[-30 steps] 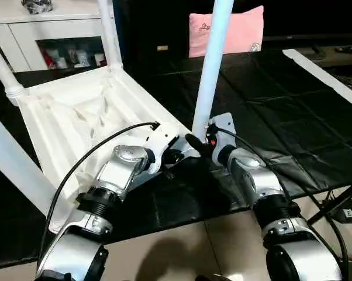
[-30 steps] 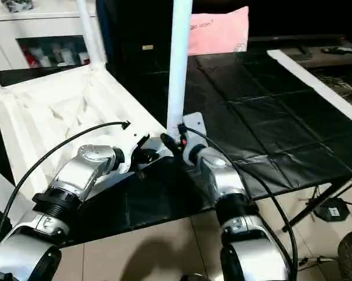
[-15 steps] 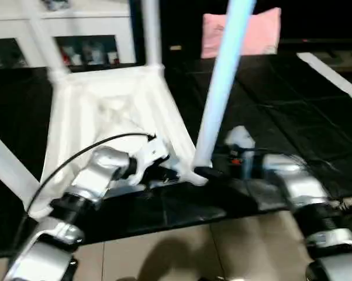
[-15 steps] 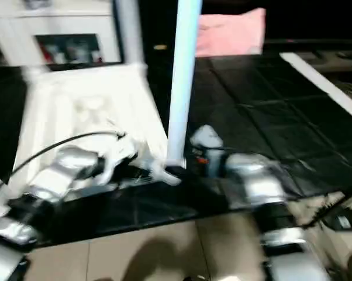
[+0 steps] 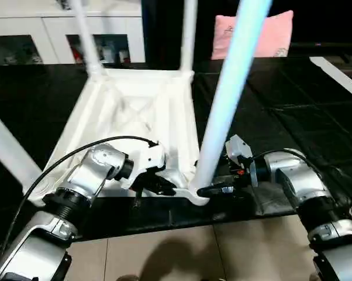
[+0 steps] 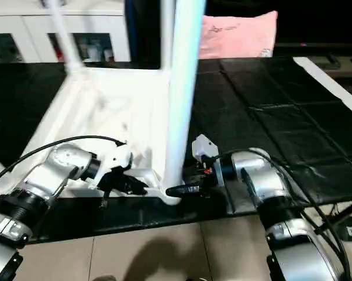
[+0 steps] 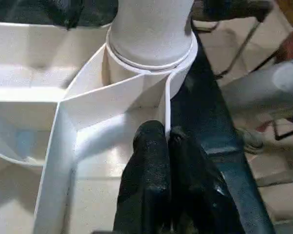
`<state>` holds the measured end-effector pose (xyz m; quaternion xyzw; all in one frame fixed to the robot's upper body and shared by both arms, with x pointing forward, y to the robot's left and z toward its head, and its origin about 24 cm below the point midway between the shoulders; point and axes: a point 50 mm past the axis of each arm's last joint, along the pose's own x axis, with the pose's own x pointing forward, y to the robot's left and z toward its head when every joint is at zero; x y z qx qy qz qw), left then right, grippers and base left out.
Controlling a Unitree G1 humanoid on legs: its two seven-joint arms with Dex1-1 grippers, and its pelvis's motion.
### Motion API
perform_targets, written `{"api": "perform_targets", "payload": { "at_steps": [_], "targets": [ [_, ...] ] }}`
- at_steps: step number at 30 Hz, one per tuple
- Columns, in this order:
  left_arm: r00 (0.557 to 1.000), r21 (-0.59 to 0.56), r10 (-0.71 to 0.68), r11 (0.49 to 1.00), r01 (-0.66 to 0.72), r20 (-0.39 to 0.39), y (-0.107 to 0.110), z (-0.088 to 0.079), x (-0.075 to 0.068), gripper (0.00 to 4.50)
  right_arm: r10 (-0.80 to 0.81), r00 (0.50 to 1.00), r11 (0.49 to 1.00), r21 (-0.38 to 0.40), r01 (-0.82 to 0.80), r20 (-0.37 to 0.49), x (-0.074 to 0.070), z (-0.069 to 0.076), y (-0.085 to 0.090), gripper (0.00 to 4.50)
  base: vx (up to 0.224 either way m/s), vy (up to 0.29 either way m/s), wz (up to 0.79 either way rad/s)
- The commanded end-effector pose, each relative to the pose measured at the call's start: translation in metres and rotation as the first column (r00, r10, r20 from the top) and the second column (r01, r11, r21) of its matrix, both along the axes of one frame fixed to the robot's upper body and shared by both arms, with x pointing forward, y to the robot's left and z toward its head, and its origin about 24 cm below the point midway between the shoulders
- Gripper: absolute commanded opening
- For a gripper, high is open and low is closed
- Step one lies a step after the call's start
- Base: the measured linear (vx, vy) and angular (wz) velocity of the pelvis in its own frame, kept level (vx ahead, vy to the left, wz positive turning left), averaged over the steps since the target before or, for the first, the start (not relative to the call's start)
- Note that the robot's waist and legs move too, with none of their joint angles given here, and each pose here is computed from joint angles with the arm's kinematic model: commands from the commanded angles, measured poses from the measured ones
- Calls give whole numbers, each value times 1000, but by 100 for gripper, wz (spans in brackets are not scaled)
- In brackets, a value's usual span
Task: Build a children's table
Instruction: Rotate leg to tighten
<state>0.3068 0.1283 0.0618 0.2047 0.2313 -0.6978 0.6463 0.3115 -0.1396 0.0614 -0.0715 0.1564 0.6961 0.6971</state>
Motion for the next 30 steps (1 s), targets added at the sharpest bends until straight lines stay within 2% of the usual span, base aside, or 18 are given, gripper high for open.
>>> {"api": "perform_targets", "payload": {
  "at_steps": [1, 10, 11, 20, 27, 30],
  "targets": [
    [994, -9, -109, 994, 109, 13, -14, 8, -2, 0, 35, 999, 999, -5, -35, 7, 2, 3, 2, 367, 0, 0, 0],
    [995, -11, -98, 995, 98, 13, -14, 6, -1, 0, 86, 996, 996, 5, -86, -25, 0, 1, 4, 297, 0, 0, 0],
    [995, -11, -98, 995, 98, 12, -13, 6, -1, 0, 89, 996, 996, 6, -89, -27, 0, 1, 4, 278, 0, 0, 0],
    [997, -16, -77, 997, 77, 10, -11, 5, 0, 0, 107, 993, 994, 24, -106, -47, -4, -2, 6, 217, 0, 0, 0],
    [1000, -50, 8, 999, -7, 17, -11, 5, 2, 0, 78, 993, 993, 92, -70, -86, -8, -4, 9, 209, 0, 0, 0],
    [990, -58, 138, 989, -136, 37, -14, 4, 8, 0, -23, 993, 995, 98, 35, -115, -8, -10, 16, 209, 0, 0, 0]
  ]
}}
